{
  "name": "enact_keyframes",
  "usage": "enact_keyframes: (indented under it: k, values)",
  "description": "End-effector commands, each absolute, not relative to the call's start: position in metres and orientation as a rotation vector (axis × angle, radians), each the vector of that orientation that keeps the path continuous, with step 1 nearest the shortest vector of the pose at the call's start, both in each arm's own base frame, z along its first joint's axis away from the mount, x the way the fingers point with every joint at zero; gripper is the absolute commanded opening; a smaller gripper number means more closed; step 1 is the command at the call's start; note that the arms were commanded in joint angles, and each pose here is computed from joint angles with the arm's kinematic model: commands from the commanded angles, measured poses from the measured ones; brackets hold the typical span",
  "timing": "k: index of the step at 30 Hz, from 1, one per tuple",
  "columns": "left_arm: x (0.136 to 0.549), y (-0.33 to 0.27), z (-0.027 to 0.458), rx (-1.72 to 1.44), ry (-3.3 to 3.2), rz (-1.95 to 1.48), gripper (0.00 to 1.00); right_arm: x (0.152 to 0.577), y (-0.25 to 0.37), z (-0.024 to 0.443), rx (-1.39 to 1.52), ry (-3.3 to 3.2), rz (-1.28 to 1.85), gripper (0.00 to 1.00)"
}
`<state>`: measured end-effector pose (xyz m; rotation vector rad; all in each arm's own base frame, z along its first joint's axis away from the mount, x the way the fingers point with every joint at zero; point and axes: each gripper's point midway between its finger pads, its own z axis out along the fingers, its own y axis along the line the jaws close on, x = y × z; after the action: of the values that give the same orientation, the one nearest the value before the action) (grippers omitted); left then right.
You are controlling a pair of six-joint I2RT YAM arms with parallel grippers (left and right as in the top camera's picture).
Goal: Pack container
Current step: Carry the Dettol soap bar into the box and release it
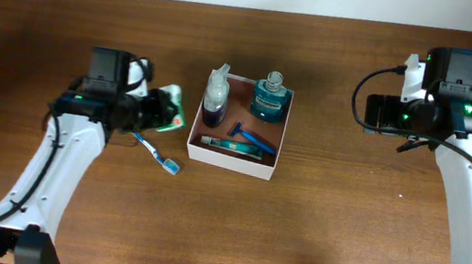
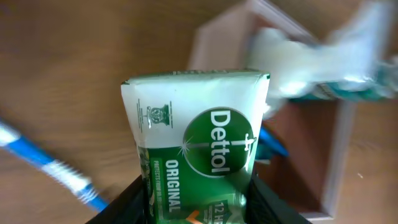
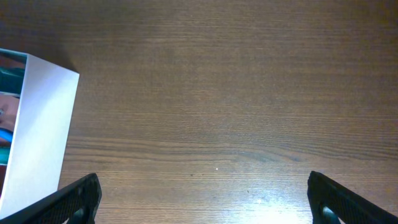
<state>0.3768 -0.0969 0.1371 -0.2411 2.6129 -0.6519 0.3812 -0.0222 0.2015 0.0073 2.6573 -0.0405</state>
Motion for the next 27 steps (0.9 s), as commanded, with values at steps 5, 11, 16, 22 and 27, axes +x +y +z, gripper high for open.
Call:
enact_keyframes:
  k: [5,11,16,22,27]
  values:
    - [0.375,-0.172,0.173,0.074,2.485,-0.812,0.17,0.382,-0.025,0.205,0.027,2.647,-0.048,0.99]
    - [0.369,-0.201,0.171,0.168,2.471,-0.714,0.16,0.382,-0.025,0.205,0.027,2.647,-0.048,0.98]
    - [0.365,-0.215,0.169,0.213,2.458,-0.623,0.11,0.382,-0.025,0.205,0.027,2.647,-0.048,0.98]
    - [0.367,-0.223,0.171,0.231,2.416,-0.519,0.11,0.382,-0.025,0.205,0.027,2.647,-0.048,0.98]
    - [0.365,-0.228,0.167,0.245,2.413,-0.463,0.11,0.382,-0.025,0.205,0.027,2.647,-0.048,0.98]
